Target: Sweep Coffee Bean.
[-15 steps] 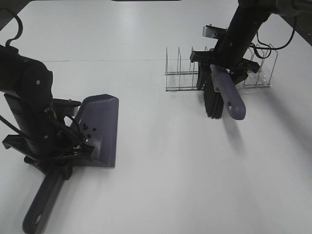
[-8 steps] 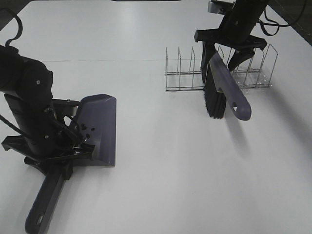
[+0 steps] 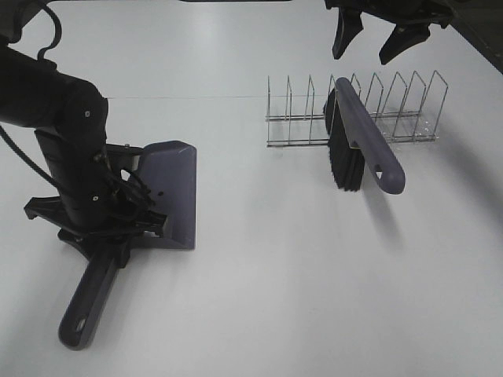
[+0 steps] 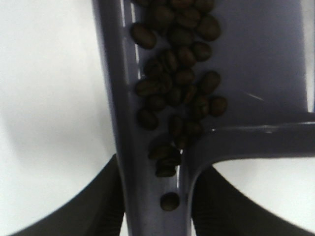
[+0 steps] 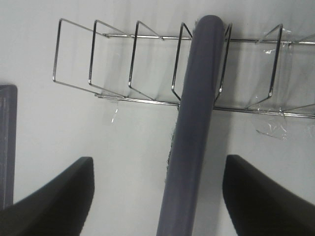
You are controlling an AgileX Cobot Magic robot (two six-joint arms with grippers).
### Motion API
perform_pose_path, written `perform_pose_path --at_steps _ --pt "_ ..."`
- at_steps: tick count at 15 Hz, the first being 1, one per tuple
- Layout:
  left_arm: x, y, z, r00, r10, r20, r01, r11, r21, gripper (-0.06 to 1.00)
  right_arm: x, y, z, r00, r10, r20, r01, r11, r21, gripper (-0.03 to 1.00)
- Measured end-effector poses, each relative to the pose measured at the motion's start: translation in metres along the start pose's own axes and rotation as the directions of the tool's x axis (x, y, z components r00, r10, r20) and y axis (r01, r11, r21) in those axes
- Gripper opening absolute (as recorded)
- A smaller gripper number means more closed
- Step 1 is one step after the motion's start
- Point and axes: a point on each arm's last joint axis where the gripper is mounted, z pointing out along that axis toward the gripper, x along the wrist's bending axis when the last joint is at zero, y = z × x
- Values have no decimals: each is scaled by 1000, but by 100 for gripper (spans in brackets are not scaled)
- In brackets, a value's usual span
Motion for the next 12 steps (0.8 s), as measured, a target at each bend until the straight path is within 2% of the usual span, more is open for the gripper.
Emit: perform_pose_path --at_steps 4,6,7,10,11,12 --pt "-4 12 -2 1000 20 3 -20 1000 -19 35 7 0 -42 1000 -15 -10 14 997 -80 64" --pt "-4 13 -2 1000 24 2 -24 1000 -19 35 9 -7 -57 1000 -15 -11 14 996 -88 64" --pt "-4 13 -2 1000 25 2 -25 1000 -19 38 9 -14 -60 1000 -13 -10 12 997 -73 64" --pt "-3 12 -2 1000 24 1 -24 1000 -14 60 7 -36 -66 1000 -8 -2 8 1000 -21 64" --pt "-2 10 -7 999 31 -5 -31 1000 4 65 5 -56 -73 1000 -18 6 18 1000 15 64" --pt "-2 9 -17 999 37 -2 -37 999 -14 66 5 -67 -77 1000 -19 8 18 999 34 64"
